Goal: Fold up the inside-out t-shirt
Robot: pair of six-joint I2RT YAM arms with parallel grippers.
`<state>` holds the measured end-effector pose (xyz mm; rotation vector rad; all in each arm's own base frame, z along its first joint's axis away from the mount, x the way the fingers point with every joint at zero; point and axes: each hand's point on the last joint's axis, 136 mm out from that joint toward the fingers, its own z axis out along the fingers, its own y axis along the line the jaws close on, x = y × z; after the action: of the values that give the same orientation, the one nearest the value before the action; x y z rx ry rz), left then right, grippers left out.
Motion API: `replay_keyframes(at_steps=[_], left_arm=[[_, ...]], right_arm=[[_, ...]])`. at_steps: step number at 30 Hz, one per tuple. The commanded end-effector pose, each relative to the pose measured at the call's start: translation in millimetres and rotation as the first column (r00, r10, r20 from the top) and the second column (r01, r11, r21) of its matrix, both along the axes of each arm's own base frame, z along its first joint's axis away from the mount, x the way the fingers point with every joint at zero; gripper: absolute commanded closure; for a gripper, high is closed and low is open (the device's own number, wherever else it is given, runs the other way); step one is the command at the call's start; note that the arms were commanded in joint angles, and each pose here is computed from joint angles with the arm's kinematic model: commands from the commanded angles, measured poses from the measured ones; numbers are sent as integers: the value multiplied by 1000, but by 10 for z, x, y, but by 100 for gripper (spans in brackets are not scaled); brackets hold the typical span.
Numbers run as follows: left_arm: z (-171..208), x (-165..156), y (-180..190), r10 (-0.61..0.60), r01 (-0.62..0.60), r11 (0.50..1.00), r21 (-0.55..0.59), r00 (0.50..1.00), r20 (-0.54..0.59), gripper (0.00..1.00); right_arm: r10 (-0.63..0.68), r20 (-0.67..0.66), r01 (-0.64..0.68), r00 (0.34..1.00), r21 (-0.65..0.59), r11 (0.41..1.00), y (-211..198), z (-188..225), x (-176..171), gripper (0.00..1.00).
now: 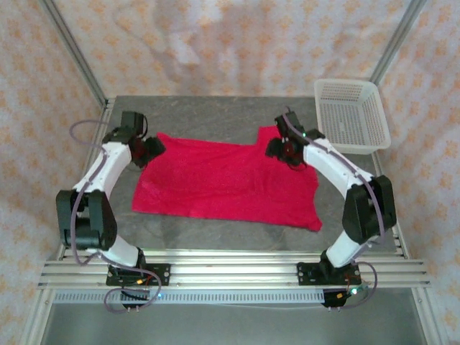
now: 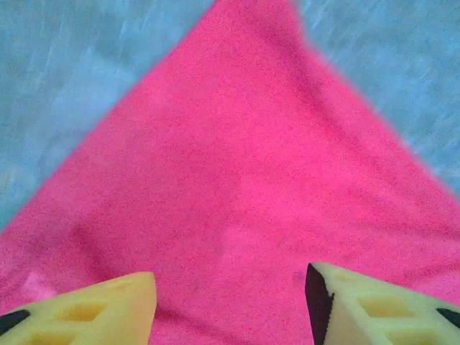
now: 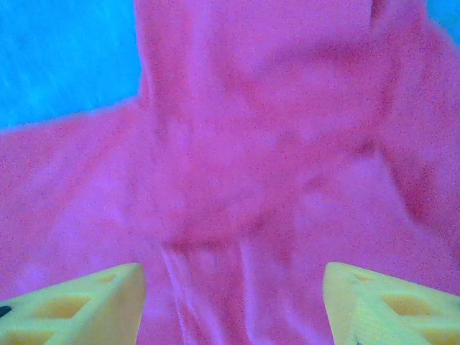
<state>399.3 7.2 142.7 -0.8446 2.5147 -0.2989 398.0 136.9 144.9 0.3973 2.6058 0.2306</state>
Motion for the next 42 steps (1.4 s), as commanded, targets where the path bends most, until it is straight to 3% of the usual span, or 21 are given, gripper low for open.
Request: replay_keyframes(at_steps=[1,9,18,25,28,30,35,42], left_arm=[[-193,223,118,-7,11,999,50,996,-85,41],[-487,897,246,-17,31,996,84,987,-163,42],[-836,1137,293,-19,35,997,72,978,-207,41],[-1033,1251,289,-15,28,998,55,975,-221,41],[-1103,1291,283,-16,28,998,49,973,-228,48],[-1120,1302,292,-14,27,998,53,972,-234,66],[-1006,1341,327,-7,23,997,68,976,-218,84],[-594,1305,361,-14,32,995,96,983,-182,87]], right_arm=[[-65,-8,63,998,-178,982,-415,-149,339,33],[-159,-32,145,987,-263,954,-663,-421,1126,33],[-122,-74,100,990,-246,964,-630,-786,1632,33],[-87,-130,56,988,-227,972,-530,-1089,1731,36],[-73,-145,42,987,-206,978,-487,-1176,1722,46],[-56,-144,28,988,-191,981,-453,-1200,1732,61],[-19,-89,2,996,-187,982,-417,-1016,1851,98],[43,49,-35,998,-170,985,-356,-238,1955,100]])
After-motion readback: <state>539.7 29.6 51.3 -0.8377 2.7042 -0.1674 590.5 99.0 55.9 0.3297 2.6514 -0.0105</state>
